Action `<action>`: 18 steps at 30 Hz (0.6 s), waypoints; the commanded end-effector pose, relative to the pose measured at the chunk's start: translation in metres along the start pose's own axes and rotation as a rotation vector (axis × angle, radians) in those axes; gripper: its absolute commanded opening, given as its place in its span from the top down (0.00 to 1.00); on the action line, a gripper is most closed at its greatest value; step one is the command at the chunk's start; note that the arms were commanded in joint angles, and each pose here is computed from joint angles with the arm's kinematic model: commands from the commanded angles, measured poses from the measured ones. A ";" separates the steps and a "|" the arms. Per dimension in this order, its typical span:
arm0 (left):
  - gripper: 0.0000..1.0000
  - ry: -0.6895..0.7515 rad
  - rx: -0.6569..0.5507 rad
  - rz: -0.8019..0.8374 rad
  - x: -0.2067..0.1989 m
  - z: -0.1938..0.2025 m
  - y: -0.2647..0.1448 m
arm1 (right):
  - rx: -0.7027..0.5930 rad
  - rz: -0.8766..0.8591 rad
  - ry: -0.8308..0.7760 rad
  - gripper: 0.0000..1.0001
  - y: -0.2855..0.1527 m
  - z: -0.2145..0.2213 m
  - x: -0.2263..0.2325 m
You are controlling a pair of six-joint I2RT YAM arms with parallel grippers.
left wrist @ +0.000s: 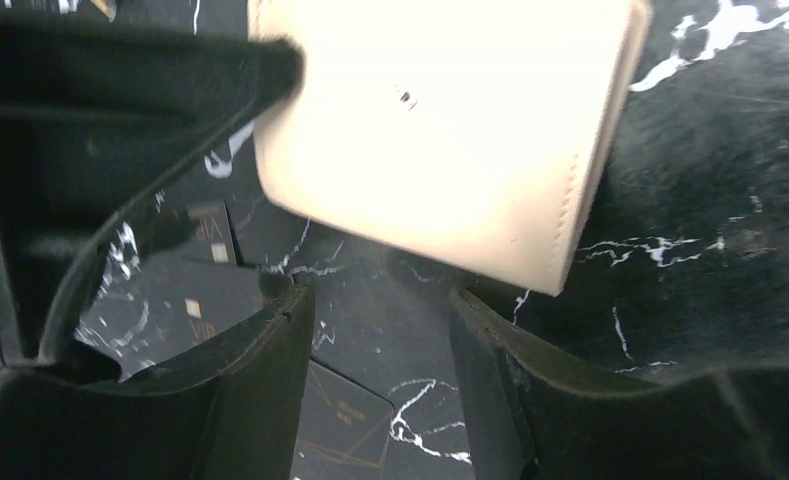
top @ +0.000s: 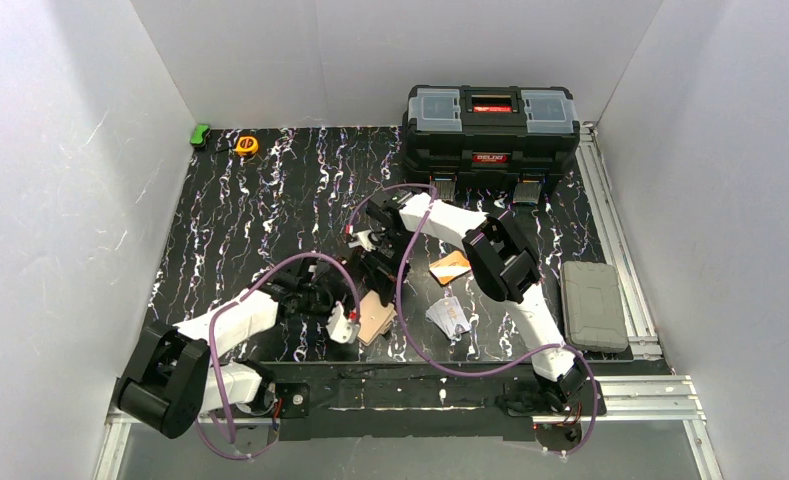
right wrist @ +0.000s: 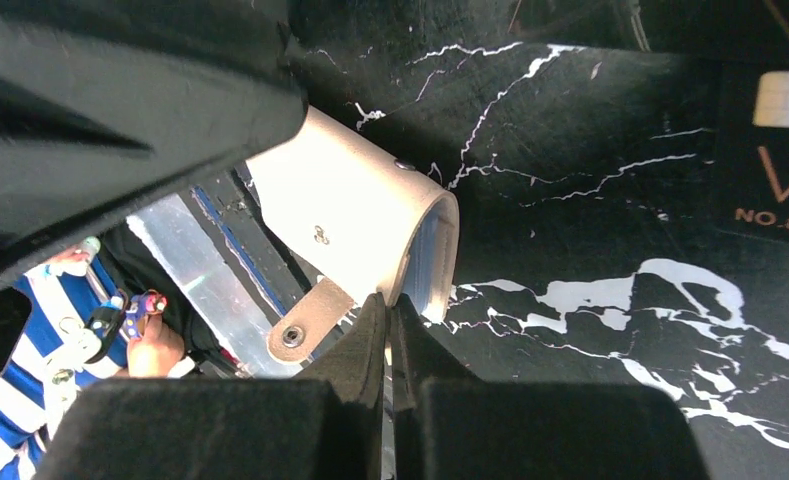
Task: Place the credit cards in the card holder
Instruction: Close the card holder at the center of the board.
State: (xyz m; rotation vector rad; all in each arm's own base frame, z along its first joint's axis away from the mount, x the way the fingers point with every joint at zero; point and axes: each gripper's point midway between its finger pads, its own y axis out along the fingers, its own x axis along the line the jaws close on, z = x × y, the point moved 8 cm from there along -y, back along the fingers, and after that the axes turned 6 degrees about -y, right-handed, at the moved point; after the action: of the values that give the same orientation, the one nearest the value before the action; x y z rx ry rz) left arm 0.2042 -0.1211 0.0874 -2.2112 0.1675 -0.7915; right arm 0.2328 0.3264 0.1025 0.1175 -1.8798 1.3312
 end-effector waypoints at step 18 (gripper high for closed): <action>0.57 0.270 -0.325 0.140 -0.059 -0.039 0.009 | -0.115 0.153 -0.063 0.92 -0.012 -0.037 0.003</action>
State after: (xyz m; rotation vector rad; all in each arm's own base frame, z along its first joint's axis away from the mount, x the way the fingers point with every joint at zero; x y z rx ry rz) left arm 0.1565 -0.1306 0.0804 -2.2787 0.5092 -1.1121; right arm 0.2519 0.3434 0.1128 0.0104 -2.0067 1.3397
